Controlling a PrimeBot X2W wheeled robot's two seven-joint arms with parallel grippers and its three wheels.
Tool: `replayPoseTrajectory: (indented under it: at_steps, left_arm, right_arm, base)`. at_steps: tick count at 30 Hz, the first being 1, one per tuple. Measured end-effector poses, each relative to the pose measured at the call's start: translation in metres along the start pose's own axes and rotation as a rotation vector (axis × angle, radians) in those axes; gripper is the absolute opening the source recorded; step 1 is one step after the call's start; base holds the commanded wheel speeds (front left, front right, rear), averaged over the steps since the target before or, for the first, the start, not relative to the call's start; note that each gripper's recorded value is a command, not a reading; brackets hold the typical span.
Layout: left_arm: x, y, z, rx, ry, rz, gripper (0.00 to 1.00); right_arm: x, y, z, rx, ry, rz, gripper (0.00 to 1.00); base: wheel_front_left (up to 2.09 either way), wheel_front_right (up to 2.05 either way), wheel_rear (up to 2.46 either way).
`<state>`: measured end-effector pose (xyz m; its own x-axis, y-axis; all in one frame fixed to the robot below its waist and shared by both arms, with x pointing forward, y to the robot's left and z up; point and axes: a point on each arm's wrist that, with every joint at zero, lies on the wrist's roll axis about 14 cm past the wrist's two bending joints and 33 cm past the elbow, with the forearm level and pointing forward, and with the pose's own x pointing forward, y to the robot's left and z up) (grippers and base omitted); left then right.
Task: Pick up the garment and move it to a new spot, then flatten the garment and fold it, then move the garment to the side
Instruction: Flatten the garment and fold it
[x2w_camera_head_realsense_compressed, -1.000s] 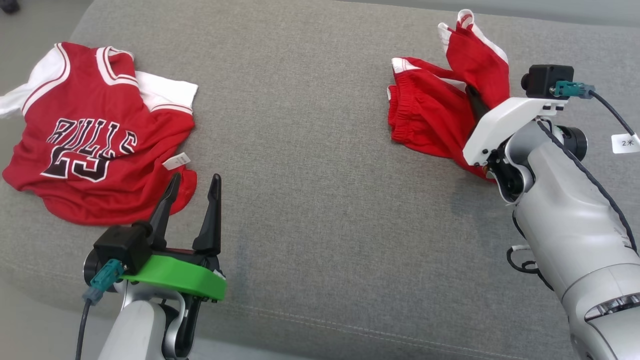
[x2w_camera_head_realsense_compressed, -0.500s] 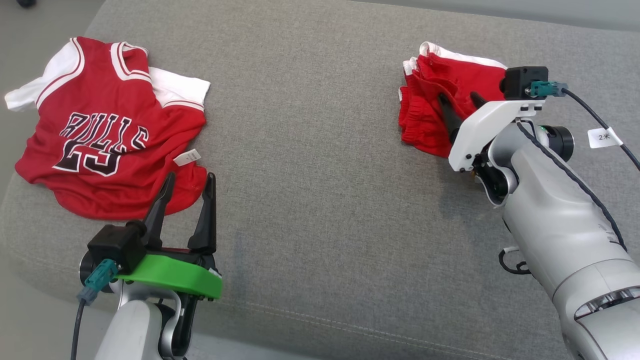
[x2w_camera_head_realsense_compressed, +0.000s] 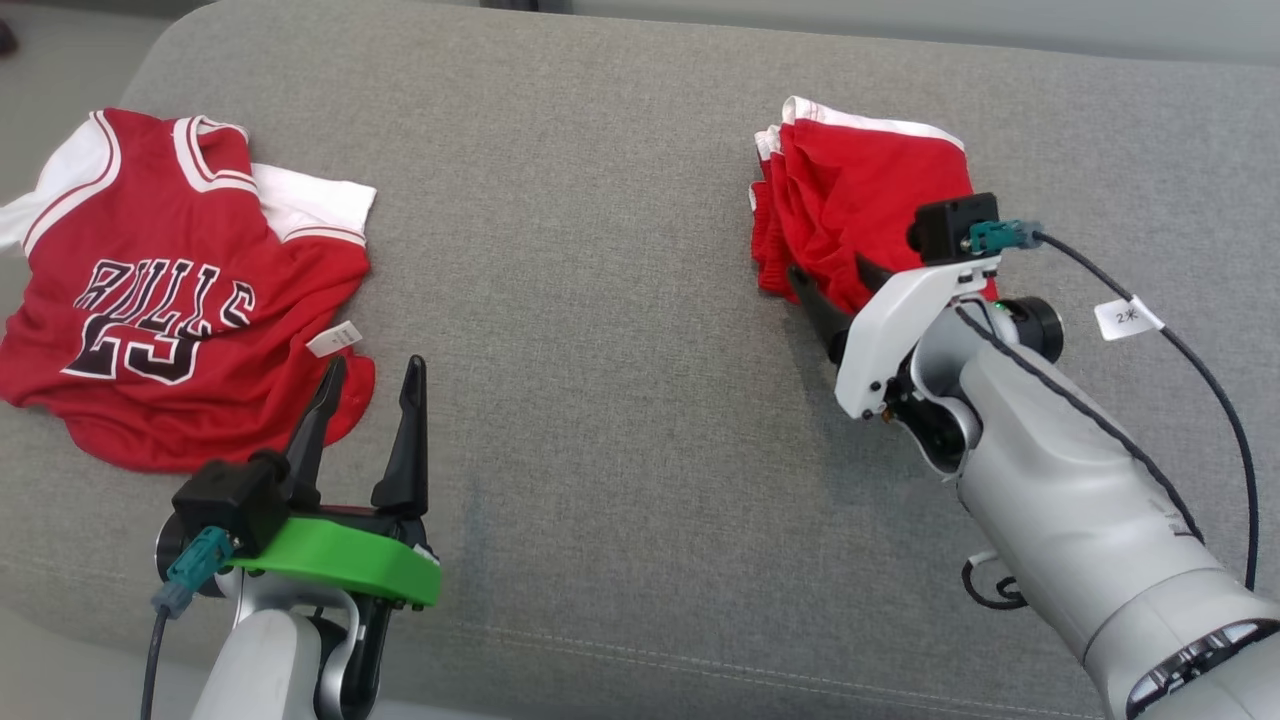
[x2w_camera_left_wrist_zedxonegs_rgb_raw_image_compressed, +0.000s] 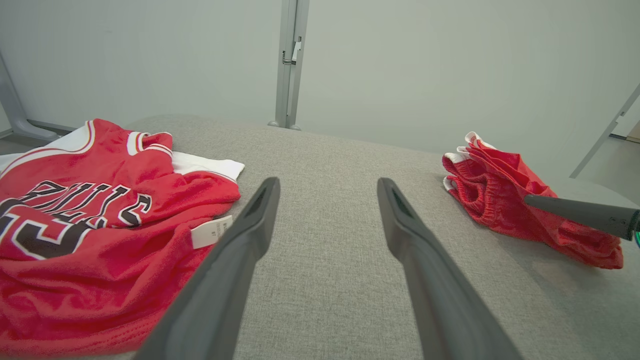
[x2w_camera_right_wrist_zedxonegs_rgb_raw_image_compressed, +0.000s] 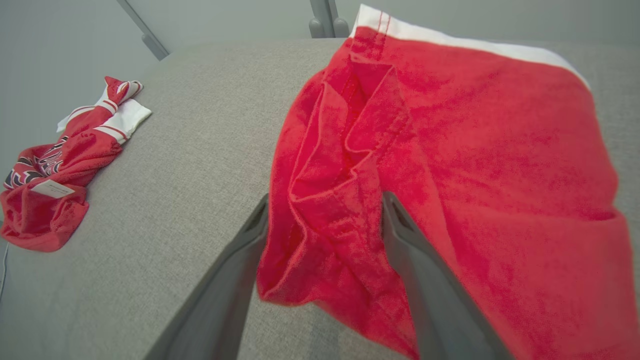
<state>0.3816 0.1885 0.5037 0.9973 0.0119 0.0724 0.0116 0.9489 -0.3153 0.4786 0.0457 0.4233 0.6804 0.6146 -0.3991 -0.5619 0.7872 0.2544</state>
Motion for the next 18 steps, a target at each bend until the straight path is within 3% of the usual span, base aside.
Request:
replayPoseTrajectory:
  at_steps: [5,8,18]
  left_arm:
    - [0.002,-0.008,-0.002,-0.006,0.003,-0.023,1.00]
    - [0.004,-0.011,-0.001,-0.009,0.000,-0.033,1.00]
    - [0.009,-0.024,-0.006,-0.015,0.008,-0.074,1.00]
  right_arm:
    - [-0.010,0.042,-0.010,0.064,0.008,0.123,1.00]
    - [-0.014,0.059,0.001,0.076,-0.035,0.172,1.00]
    - [-0.034,0.034,0.041,0.102,-0.237,0.103,1.00]
  base:
    - [0.00,0.00,0.00]
    - [0.00,0.00,0.00]
    - [0.00,0.00,0.00]
